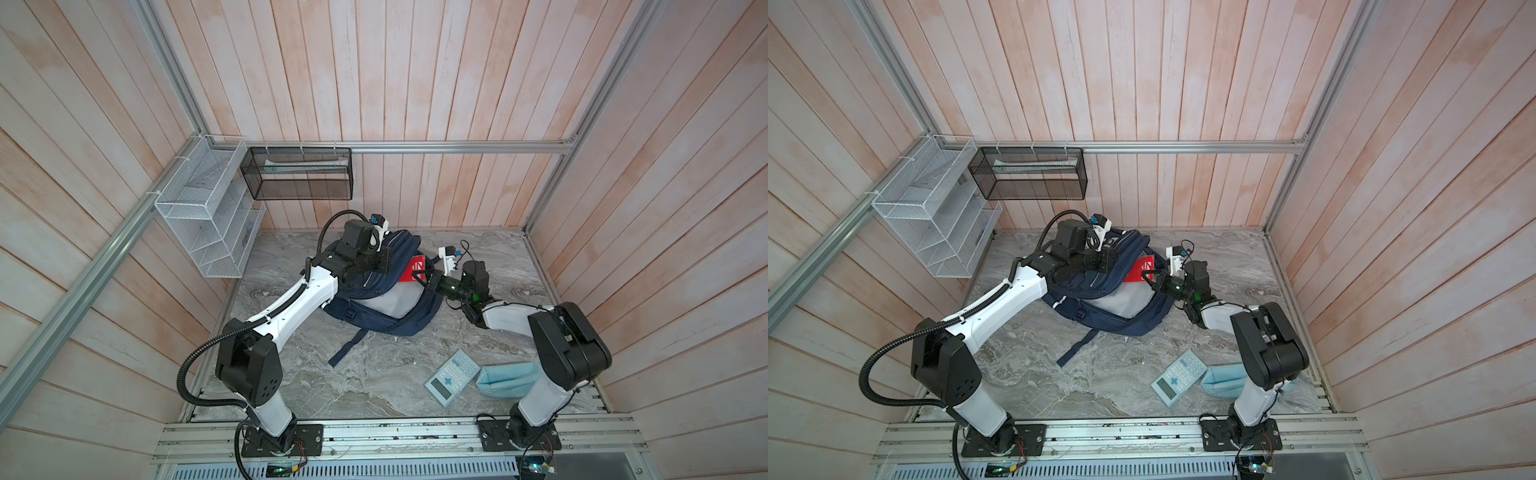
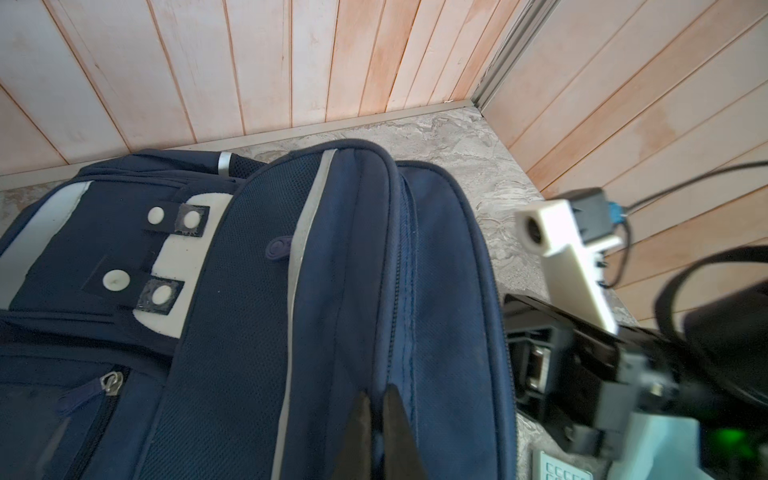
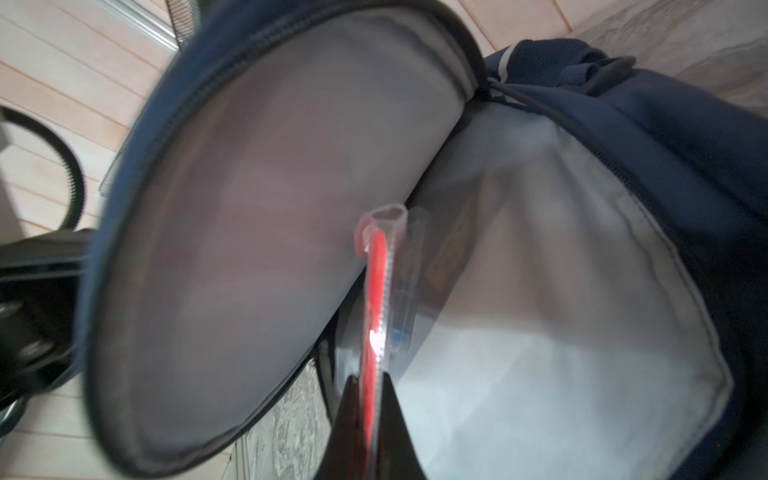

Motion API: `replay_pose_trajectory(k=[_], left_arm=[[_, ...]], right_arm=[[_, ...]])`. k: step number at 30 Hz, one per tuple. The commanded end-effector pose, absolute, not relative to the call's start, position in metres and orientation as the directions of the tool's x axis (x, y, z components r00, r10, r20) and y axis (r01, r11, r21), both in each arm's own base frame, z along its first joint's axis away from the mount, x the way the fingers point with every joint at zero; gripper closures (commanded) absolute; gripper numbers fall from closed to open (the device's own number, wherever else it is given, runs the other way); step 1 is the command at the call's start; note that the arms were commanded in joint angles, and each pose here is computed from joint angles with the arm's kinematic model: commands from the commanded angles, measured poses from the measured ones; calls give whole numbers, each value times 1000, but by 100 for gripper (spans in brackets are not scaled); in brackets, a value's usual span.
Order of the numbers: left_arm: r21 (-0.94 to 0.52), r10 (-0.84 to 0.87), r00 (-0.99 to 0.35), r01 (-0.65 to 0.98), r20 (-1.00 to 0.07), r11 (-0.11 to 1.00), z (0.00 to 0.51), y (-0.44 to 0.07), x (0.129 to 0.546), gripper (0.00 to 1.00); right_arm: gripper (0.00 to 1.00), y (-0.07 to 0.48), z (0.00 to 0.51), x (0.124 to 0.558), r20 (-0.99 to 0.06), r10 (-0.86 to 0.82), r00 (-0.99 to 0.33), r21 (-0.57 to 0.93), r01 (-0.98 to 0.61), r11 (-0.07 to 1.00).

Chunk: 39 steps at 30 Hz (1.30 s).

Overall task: Pack the student bag
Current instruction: 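Insert the red pouch into the backpack with right gripper while left holds it open, then release the pouch and move the right gripper to the light-blue cloth pouch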

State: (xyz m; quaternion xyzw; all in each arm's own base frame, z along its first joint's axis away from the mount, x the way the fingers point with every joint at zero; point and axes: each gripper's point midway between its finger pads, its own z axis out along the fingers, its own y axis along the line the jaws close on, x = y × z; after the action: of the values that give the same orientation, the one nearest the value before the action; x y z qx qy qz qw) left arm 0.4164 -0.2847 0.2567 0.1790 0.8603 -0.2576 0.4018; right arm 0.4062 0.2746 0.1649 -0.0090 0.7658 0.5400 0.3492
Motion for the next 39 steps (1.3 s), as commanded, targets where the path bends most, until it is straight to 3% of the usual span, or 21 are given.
replay_pose_trajectory(k=[1, 6, 9, 12, 14, 21, 22, 23, 27, 31, 32, 35, 36, 39], left_arm=[[-322, 48, -533, 579, -845, 749, 302, -297, 417, 100], [-333, 39, -534, 582, -845, 742, 304, -300, 419, 100], [-342, 35, -545, 573, -837, 745, 296, -300, 420, 100], [-359, 28, -566, 560, -824, 747, 281, -300, 419, 100], [-343, 22, -560, 538, -828, 770, 270, -298, 420, 100], [-372, 35, -620, 514, -784, 773, 220, -310, 421, 100], [-362, 40, -621, 507, -783, 782, 215, -310, 421, 100], [-350, 47, -623, 498, -781, 794, 209, -310, 421, 100], [-344, 60, -624, 506, -779, 791, 197, -314, 414, 100], [-374, 56, -634, 523, -771, 766, 193, -320, 411, 100], [-375, 56, -635, 523, -770, 766, 193, -320, 410, 100], [-385, 49, -640, 520, -767, 762, 193, -319, 407, 100], [-387, 48, -640, 521, -767, 761, 193, -319, 405, 100], [-392, 43, -640, 521, -767, 758, 193, -317, 401, 100]], right_arm=[[100, 300, 176, 430, -540, 421, -729, 836, -409, 366], [100, 355, 160, 453, -485, 397, -779, 868, -376, 324], [61, 365, 158, 456, -470, 398, -788, 879, -378, 292], [36, 339, 161, 446, -530, 421, -736, 837, -373, 401], [30, 318, 162, 434, -559, 409, -722, 806, -355, 475], [20, 254, 151, 382, -575, 380, -725, 729, -243, 640], [7, 243, 152, 375, -581, 384, -718, 712, -219, 667], [2, 230, 153, 368, -587, 395, -706, 693, -187, 696], [2, 170, 166, 352, -619, 482, -620, 661, -79, 746], [4, 136, 159, 325, -374, 563, -737, 837, -8, 547], [8, 125, 146, 316, -310, 589, -747, 821, 102, 561], [9, 93, 136, 293, -375, 578, -725, 590, 294, 752], [4, 78, 135, 284, -415, 584, -698, 494, 366, 789], [2, 32, 129, 248, -404, 673, -619, 276, 619, 735]])
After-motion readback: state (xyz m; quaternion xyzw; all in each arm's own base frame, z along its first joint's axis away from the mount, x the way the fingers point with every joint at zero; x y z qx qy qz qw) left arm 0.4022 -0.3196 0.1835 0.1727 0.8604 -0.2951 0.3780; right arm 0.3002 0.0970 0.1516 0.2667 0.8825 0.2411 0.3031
